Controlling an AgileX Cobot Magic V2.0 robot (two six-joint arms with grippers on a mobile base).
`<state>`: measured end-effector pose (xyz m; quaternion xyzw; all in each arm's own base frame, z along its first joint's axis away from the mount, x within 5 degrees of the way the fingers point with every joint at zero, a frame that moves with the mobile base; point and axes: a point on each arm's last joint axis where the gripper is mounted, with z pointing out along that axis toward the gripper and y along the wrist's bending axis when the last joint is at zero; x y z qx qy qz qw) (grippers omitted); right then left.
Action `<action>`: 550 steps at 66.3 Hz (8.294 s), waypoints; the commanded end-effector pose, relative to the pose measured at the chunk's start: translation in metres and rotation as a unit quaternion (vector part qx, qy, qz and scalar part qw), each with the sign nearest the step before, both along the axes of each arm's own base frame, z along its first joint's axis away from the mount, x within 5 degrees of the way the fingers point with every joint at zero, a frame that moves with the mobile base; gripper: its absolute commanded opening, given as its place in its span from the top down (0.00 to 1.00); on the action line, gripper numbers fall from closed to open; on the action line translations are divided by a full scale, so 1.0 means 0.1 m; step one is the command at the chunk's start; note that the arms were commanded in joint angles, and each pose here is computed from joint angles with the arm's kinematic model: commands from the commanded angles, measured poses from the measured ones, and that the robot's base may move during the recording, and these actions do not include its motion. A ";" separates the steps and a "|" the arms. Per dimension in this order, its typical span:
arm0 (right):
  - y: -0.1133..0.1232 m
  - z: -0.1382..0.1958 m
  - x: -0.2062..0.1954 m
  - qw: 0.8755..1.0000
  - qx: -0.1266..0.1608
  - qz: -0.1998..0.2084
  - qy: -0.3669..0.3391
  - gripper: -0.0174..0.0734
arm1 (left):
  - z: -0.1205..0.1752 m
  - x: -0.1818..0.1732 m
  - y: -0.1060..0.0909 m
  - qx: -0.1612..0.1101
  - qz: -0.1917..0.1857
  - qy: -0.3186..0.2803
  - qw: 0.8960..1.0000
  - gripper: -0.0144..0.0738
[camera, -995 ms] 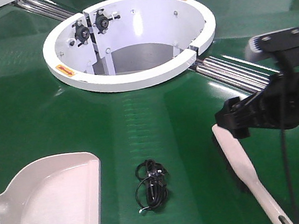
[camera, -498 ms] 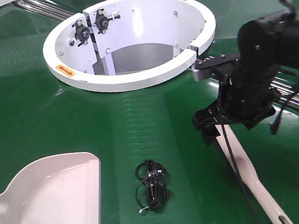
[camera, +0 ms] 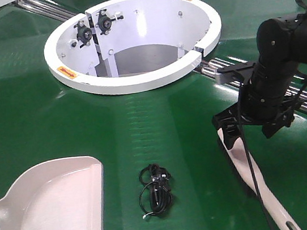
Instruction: Clean and inspect green conveyor with broom and dustpan
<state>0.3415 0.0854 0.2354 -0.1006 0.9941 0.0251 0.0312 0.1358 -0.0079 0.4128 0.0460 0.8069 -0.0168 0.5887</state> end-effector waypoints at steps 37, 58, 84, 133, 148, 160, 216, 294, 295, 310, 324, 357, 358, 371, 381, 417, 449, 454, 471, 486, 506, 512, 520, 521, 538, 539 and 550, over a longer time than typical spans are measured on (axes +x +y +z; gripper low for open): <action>0.17 -0.05 0.10 1.000 0.004 0.011 -0.027 0.16 | 0.14 -0.01 -0.01 -0.006 0.000 -0.036 0.999 0.19; 0.18 -0.19 0.13 1.000 -0.002 0.012 -0.004 0.25 | 0.14 -0.02 -0.01 -0.005 -0.001 -0.033 0.999 0.19; 0.14 -0.20 0.11 1.000 -0.023 0.019 0.006 0.82 | 0.14 -0.02 -0.01 -0.006 -0.001 -0.033 0.999 0.19; 0.06 0.36 -0.18 0.999 -0.019 0.025 -0.012 0.82 | 0.12 -0.03 -0.01 0.086 -0.029 -0.031 0.995 0.19; 0.06 0.36 -0.18 0.999 -0.019 0.025 -0.011 0.82 | 0.10 -0.03 -0.01 0.398 -0.126 -0.049 0.908 0.19; 0.06 0.36 -0.18 0.999 -0.019 0.025 -0.011 0.82 | 0.10 -0.03 -0.01 0.630 -0.199 -0.067 0.748 0.19; 0.06 0.36 -0.18 0.999 -0.019 0.026 -0.009 0.82 | -0.49 0.60 0.09 0.520 -0.380 0.275 0.714 0.19; 0.06 0.36 -0.18 0.999 -0.019 0.026 -0.009 0.82 | -1.46 1.30 0.38 0.476 -0.395 0.500 0.607 0.19; 0.06 0.36 -0.18 0.999 -0.019 0.026 -0.009 0.82 | -1.46 1.30 0.39 0.476 -0.395 0.501 0.605 0.19; 0.06 0.36 -0.18 0.999 -0.019 0.026 -0.009 0.82 | -1.47 1.30 0.44 0.502 -0.392 0.510 0.578 0.19; 0.06 0.36 -0.18 0.999 -0.019 0.026 -0.009 0.82 | -1.57 1.36 0.46 0.502 -0.405 0.522 0.559 0.19; 0.06 0.35 -0.19 0.999 -0.020 0.025 -0.009 0.82 | -1.80 1.46 0.47 0.483 -0.424 0.544 0.539 0.36; 0.06 0.35 -0.19 0.999 -0.020 0.025 -0.009 0.82 | -1.80 1.46 0.47 0.483 -0.425 0.545 0.538 0.38; 0.06 0.35 -0.19 0.999 -0.020 0.025 -0.009 0.82 | -1.80 1.46 0.47 0.483 -0.425 0.545 0.538 0.63; 0.06 0.36 -0.18 0.999 -0.019 0.025 -0.009 0.82 | -1.79 1.45 0.46 0.477 -0.421 0.543 0.548 0.83; 0.06 0.36 -0.18 0.999 -0.019 0.026 -0.009 0.82 | -1.52 1.35 0.32 0.474 -0.413 0.497 0.598 0.86; 0.06 0.36 -0.18 0.999 -0.019 0.025 -0.009 0.82 | -1.55 1.37 0.00 0.460 -0.420 0.485 0.614 0.86; 0.06 0.36 -0.18 0.999 -0.019 0.025 -0.009 0.82 | -1.55 1.36 -0.03 0.461 -0.420 0.484 0.614 0.86; 0.06 0.36 -0.18 0.999 -0.019 0.025 -0.009 0.82 | -1.55 1.36 -0.12 0.468 -0.431 0.476 0.607 0.86; 0.06 0.35 -0.19 0.999 -0.020 0.025 -0.009 0.82 | -1.55 1.36 -0.15 0.470 -0.434 0.473 0.605 0.86; 0.06 0.36 -0.18 0.999 -0.019 0.026 -0.009 0.82 | -1.59 1.37 -0.22 0.474 -0.444 0.473 0.595 0.86; 0.06 0.36 -0.18 0.999 -0.019 0.026 -0.009 0.82 | -1.62 1.39 -0.26 0.475 -0.451 0.473 0.589 0.86; 0.06 0.36 -0.18 0.999 -0.019 0.026 -0.009 0.82 | -1.63 1.43 -0.32 0.474 -0.454 0.470 0.590 0.86; 0.06 0.36 -0.18 0.999 -0.019 0.026 -0.009 0.82 | -1.63 1.43 -0.33 0.472 -0.454 0.470 0.592 0.86; 0.06 0.36 -0.18 0.999 -0.019 0.026 -0.009 0.82 | -1.56 1.57 -0.47 0.460 -0.449 0.454 0.617 0.86; 0.06 0.36 -0.18 0.999 -0.019 0.026 -0.009 0.82 | -1.56 1.58 -0.49 0.460 -0.450 0.453 0.617 0.86; 0.06 0.35 -0.19 0.999 -0.020 0.025 -0.009 0.82 | -1.62 1.61 -0.59 0.464 -0.462 0.452 0.605 0.86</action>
